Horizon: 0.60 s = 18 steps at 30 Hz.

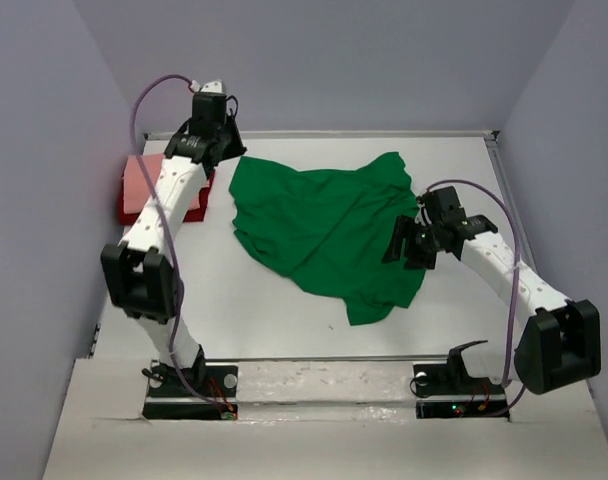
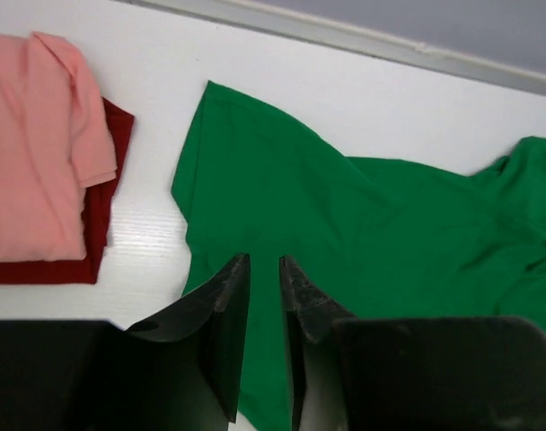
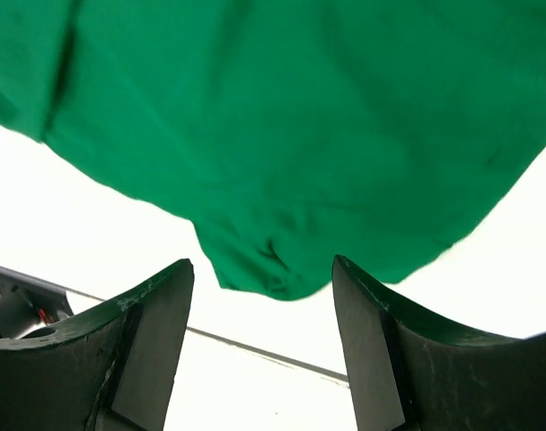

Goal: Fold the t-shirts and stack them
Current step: Flatten the tshirt out

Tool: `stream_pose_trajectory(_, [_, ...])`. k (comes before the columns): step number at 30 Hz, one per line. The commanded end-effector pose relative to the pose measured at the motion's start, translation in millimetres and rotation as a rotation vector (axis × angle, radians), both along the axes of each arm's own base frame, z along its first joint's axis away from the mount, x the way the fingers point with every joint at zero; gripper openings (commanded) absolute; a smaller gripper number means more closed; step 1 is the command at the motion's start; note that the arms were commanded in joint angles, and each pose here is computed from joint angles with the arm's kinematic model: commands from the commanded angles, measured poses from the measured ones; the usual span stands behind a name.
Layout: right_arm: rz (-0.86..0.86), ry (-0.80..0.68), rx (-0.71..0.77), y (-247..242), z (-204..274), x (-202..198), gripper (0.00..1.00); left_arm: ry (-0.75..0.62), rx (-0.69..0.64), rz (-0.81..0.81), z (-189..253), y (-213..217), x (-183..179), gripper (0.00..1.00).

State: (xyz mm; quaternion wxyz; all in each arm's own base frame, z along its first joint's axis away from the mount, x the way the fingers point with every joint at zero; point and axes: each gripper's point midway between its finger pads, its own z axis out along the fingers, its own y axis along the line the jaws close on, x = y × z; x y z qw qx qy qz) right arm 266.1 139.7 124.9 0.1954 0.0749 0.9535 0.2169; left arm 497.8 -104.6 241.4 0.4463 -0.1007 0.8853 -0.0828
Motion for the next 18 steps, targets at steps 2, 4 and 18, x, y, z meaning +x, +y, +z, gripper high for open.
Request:
stream_pose_trajectory(2, [-0.007,0.009,0.077,6.6,-11.3,-24.9,0.68,-0.089,0.091,0.115,41.9,47.9,-63.7,0.24])
stream_pose_trajectory(4, [-0.03,0.008,0.064,0.8,-14.9,-34.0,0.68,-0.099,0.045,0.07,44.1,41.6,-82.2,0.23])
stream_pose_trajectory(18, [-0.019,0.086,0.062,20.5,-25.8,-78.8,0.59,-0.036,-0.042,-0.148,-3.8,-16.5,-152.5,0.35])
